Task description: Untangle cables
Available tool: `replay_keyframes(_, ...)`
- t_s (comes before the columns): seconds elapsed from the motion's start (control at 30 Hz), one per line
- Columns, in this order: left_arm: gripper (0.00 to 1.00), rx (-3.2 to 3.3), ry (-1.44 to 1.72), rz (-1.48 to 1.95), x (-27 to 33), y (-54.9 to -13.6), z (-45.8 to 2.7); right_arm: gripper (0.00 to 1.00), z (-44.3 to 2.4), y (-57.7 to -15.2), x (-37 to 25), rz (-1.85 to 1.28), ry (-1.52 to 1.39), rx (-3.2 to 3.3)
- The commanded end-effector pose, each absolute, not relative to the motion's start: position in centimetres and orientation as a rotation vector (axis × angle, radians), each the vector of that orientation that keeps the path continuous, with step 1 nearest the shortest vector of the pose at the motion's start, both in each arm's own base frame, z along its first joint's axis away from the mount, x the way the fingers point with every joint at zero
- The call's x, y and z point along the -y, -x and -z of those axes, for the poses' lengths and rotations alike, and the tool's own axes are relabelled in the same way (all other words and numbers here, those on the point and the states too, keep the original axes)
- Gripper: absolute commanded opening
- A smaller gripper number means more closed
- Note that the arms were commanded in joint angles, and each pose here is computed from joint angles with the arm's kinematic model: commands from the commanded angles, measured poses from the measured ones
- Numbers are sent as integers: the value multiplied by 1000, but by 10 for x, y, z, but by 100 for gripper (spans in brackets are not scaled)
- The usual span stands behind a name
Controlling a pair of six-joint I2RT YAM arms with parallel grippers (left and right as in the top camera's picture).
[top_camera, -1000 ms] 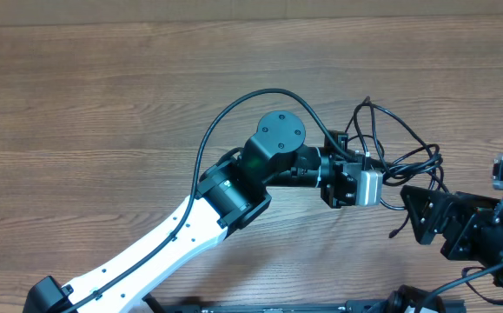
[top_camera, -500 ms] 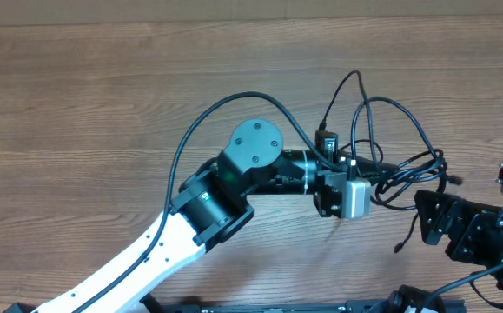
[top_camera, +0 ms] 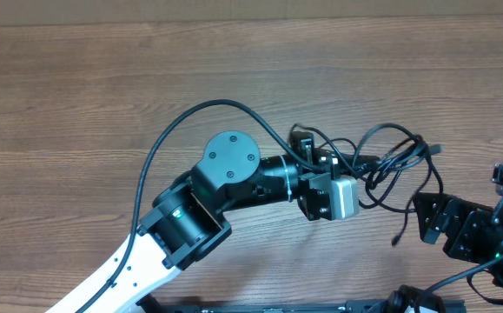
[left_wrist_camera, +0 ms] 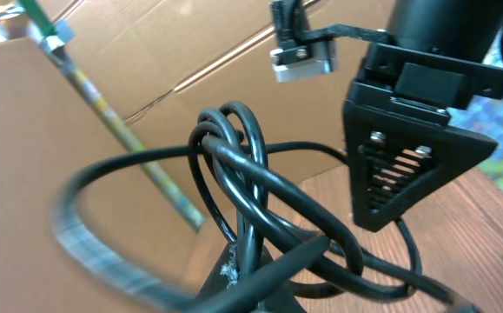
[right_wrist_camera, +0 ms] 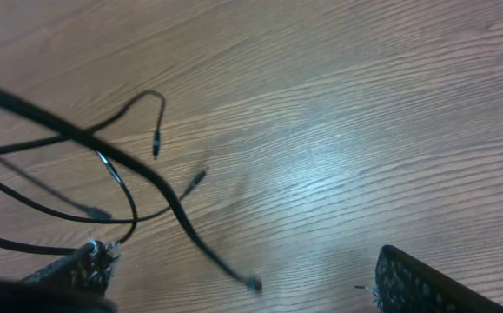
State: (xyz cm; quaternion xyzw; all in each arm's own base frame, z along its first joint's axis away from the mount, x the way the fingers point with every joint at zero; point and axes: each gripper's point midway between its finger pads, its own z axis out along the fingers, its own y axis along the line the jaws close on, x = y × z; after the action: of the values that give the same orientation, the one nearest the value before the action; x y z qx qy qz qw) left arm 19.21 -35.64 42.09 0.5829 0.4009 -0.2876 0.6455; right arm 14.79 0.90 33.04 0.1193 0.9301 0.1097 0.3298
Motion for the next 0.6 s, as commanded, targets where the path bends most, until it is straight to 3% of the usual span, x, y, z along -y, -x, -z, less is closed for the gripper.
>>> replay_keyframes(0.0, 4, -944, -1217, 561, 334, -200, -446, 95, -327, -146, 0, -222, -347, -2442)
replay_keyframes(0.37, 4, -1115, -1047, 363, 306, -237, -448, 95, -325, -145, 9, -176, -427, -2443)
replay_keyframes(0.57, 4, -1113, -1056, 365, 307, -236, -447, 100, -328, -148, 10, -183, -451, -2419)
